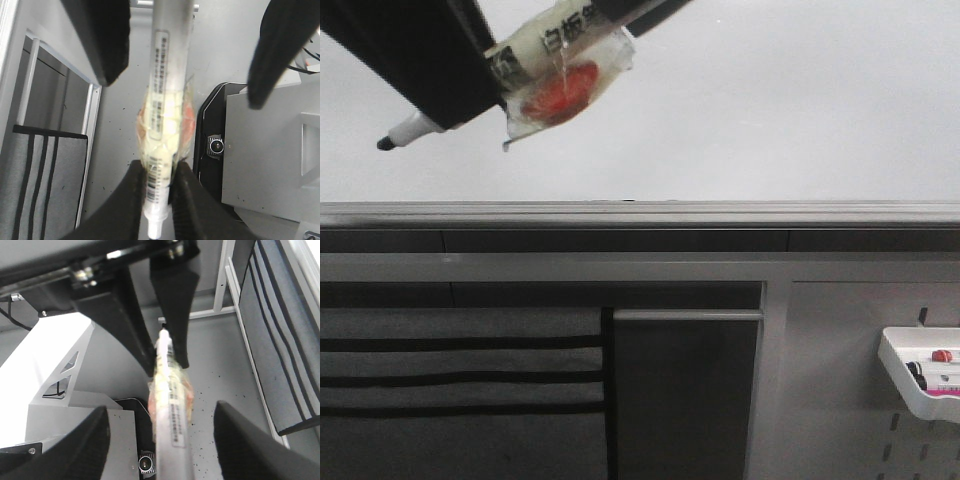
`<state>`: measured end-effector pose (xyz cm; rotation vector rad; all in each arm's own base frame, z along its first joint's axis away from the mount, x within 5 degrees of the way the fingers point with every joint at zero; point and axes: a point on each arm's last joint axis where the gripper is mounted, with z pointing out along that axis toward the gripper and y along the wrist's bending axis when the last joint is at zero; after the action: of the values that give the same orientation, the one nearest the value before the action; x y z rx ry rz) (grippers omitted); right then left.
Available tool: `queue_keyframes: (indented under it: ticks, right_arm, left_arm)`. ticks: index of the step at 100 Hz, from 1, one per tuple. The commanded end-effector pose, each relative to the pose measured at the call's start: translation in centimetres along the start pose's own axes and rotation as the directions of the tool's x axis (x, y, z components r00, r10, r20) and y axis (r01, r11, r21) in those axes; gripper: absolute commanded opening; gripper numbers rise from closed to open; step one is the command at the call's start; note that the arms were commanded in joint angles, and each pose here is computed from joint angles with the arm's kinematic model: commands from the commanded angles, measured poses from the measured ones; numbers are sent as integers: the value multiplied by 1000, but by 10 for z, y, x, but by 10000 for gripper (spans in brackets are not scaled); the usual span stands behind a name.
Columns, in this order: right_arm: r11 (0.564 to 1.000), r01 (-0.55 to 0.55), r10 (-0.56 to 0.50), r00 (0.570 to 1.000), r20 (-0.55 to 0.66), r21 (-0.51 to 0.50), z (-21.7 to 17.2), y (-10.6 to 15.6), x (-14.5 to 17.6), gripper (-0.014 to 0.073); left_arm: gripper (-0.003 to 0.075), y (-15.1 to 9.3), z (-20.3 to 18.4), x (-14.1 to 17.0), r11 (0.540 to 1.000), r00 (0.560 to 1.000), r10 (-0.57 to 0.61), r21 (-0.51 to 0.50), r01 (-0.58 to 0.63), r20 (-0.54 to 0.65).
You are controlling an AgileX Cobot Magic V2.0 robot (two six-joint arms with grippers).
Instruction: Write number 3 on whiteboard
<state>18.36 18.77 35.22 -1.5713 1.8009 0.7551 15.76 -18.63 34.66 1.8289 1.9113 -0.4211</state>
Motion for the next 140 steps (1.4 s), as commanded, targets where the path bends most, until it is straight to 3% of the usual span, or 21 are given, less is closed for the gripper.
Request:
queue_keyframes:
  ticks: [1, 18, 43, 65, 83, 92, 109, 116, 126, 140]
  right_arm:
    - [999, 16, -18, 996, 85, 28, -11, 3, -15, 371]
    - [1000, 17, -18, 997, 76, 11, -11, 4, -14, 235]
    - [1000, 18, -18, 997, 74, 6, -11, 5, -14, 162]
    - [1000, 18, -18, 997, 72, 2, -11, 5, -13, -28]
    - [1000, 19, -19, 997, 71, 3, -11, 5, -13, -48]
    - [1000, 19, -19, 997, 71, 3, -11, 5, -13, -48]
    - [1000, 19, -19, 997, 71, 4, -11, 5, -13, -48]
    - [1000, 25, -25, 998, 65, 13, -11, 4, -13, -48]
    - [997, 35, -38, 998, 47, 66, -16, 3, -12, -47]
    - [966, -54, 43, 998, 49, 253, -35, -3, -10, -47]
  left_arm:
    - [-18, -2, -14, -11, 1000, 997, 9, -27, -7, 82]
    - [-18, -2, -14, -11, 1000, 997, 9, -27, -7, 82]
    - [-18, -2, -14, -11, 1000, 997, 9, -28, -7, 83]
    - [-18, -2, -14, -12, 1000, 996, 10, -29, -7, 83]
    - [-13, -1, -14, -13, 999, 995, 11, -44, -7, 94]
    - [51, -1, -14, -13, 999, 995, 11, -44, -7, 94]
    - [305, 1, -15, -13, 998, 995, 16, -59, -10, 98]
    - [372, 3, -18, -14, 996, 995, 20, -88, -12, 93]
    - [379, 6, -30, -13, 986, 996, 11, -168, 4, 85]
    - [379, 6, -59, -6, 949, 985, -63, -296, 108, 158]
